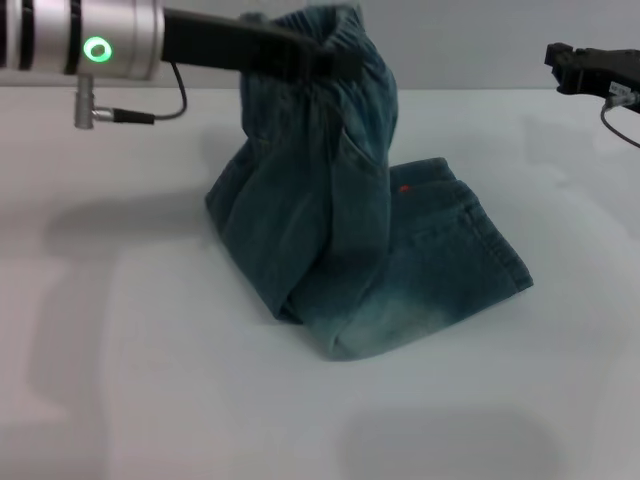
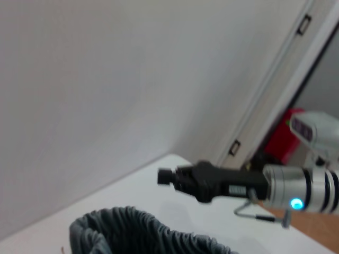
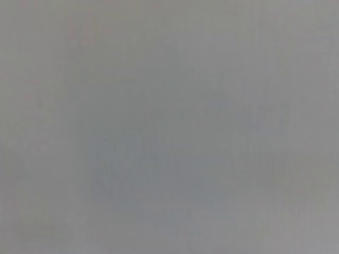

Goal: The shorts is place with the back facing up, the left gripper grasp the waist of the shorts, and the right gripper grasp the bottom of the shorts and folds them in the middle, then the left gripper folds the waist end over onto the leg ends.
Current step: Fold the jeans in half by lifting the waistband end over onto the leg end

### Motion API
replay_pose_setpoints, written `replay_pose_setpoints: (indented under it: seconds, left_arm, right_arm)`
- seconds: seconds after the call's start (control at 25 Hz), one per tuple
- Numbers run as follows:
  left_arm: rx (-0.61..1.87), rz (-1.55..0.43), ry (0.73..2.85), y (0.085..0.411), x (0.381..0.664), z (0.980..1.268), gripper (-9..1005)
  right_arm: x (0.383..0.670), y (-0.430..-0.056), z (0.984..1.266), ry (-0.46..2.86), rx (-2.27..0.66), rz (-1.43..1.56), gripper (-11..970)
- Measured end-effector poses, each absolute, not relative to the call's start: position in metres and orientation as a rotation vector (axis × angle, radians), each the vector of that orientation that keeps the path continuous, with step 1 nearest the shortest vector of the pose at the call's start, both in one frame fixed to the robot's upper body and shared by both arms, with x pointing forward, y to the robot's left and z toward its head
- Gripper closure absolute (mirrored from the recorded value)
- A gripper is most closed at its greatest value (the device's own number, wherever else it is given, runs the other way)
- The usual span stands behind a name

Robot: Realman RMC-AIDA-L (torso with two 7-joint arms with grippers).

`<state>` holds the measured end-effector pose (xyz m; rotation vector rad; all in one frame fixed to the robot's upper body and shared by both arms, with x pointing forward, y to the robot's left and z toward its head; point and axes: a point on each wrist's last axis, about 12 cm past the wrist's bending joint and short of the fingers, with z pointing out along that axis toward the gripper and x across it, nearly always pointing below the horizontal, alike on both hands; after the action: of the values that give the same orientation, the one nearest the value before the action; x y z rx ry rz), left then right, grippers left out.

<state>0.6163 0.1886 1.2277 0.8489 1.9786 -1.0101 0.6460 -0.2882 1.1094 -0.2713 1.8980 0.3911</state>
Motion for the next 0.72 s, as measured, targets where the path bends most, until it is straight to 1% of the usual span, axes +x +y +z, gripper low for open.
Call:
replay_pose_setpoints:
  seconds: [0.28,0.64,0.72]
  left_arm:
    - [0.88,-1.043,2.027,0.179,0.618,1.213,904]
    - [1.004,-1.016,2.01,0.167,0.614,1.206,905]
    - [1.013,-1.006,2.006,0.165,0.614,1.206,867]
  right_arm:
    - [0.645,-0.286,1.108,1.895,-0.294,0.39,959]
    - [0.646,-0.283,1.109,1.892,-0.302,0.394,960]
    - [0.646,-0.283,1.109,1.891,-0.299,0.396,960]
